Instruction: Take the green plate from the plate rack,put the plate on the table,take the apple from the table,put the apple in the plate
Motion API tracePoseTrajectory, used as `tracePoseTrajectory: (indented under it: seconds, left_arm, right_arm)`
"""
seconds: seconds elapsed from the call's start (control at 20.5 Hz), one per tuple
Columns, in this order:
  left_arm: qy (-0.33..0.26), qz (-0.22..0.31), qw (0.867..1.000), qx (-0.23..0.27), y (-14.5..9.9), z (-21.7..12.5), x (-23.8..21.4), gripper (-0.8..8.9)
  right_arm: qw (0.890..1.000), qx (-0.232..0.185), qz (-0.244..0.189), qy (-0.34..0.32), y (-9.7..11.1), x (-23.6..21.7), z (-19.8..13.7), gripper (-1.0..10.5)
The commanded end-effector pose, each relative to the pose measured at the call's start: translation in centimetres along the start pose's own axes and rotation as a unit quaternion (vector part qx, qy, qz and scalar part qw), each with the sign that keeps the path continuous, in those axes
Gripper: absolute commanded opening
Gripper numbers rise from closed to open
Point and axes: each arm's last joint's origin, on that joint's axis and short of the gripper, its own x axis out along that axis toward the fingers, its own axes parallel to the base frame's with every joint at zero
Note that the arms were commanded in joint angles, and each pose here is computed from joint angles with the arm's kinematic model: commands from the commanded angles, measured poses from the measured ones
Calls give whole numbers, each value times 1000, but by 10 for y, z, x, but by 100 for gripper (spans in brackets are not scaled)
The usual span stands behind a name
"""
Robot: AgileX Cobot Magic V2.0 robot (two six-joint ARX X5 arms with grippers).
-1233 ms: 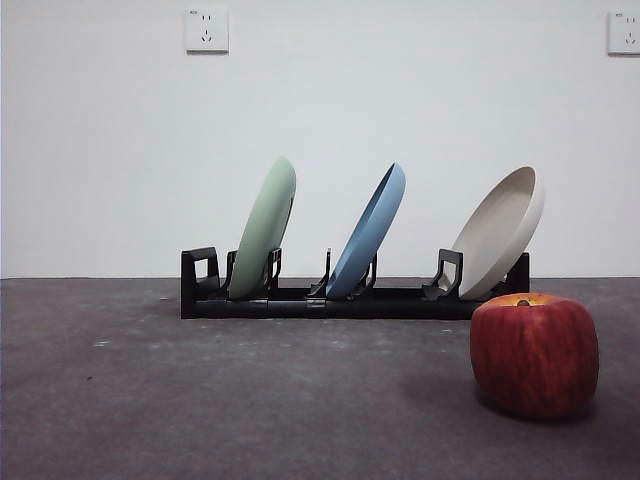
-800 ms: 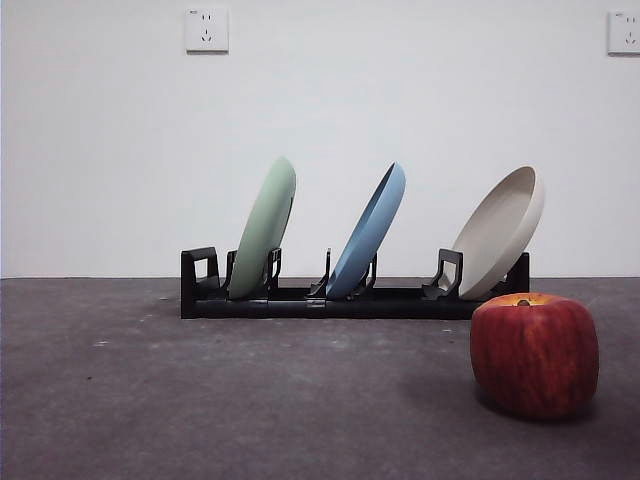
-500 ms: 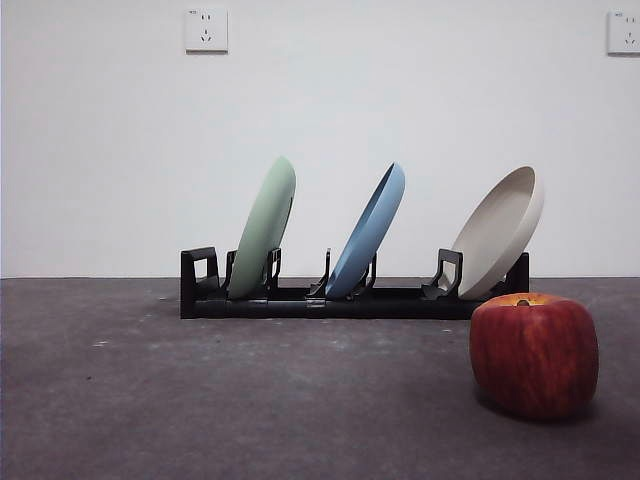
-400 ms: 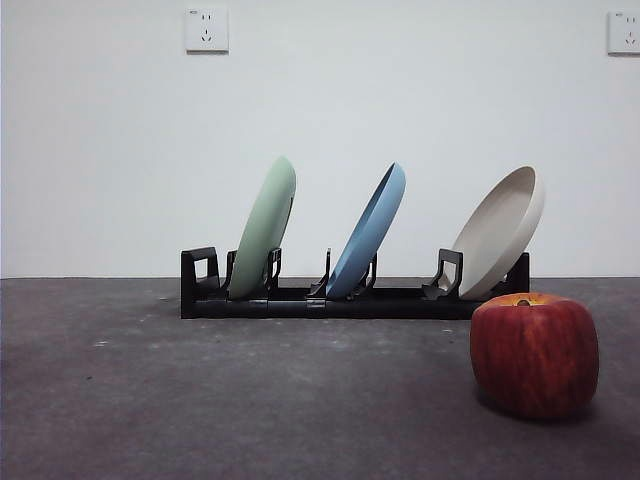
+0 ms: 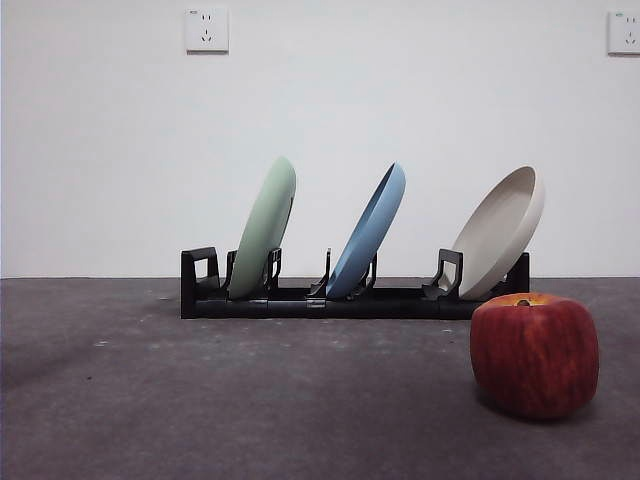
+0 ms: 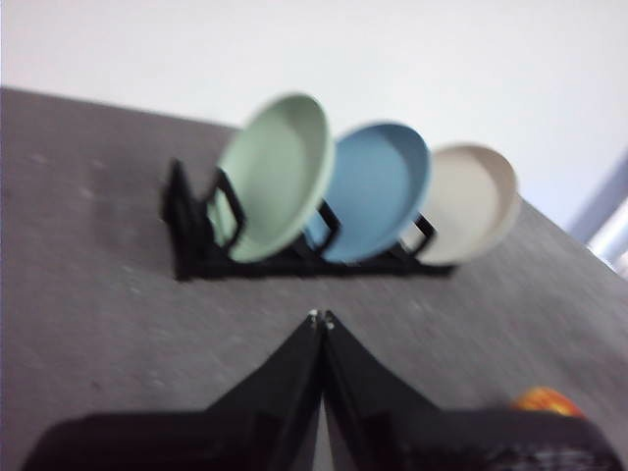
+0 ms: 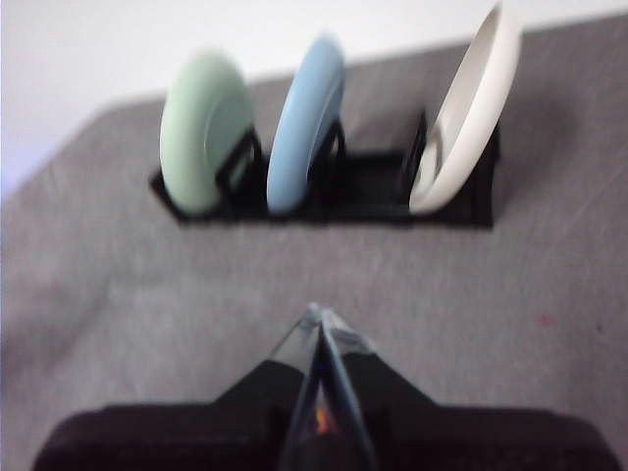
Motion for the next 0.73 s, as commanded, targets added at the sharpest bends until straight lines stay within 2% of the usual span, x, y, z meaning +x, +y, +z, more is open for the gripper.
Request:
tracePoseTrajectory:
  seconds: [0.05,0.24,0.54,0.73]
  left_arm:
    - [34,-18,999,24,-2,11,4,-6]
    - [92,-54,994,39,-4,22,11,-7]
    - [179,-108,977,38,-4,24,20,-7]
    - [202,-109,973,32,-2,20,20,-4]
  right_arm:
    - [998,-47,0,50,1,1,8,-12]
    - [991,-47,2,124,2,3,16,-11]
    - [974,-24,48,218,3,8,11,-11]
    - [966,-13,49,253,3,10,6,-10]
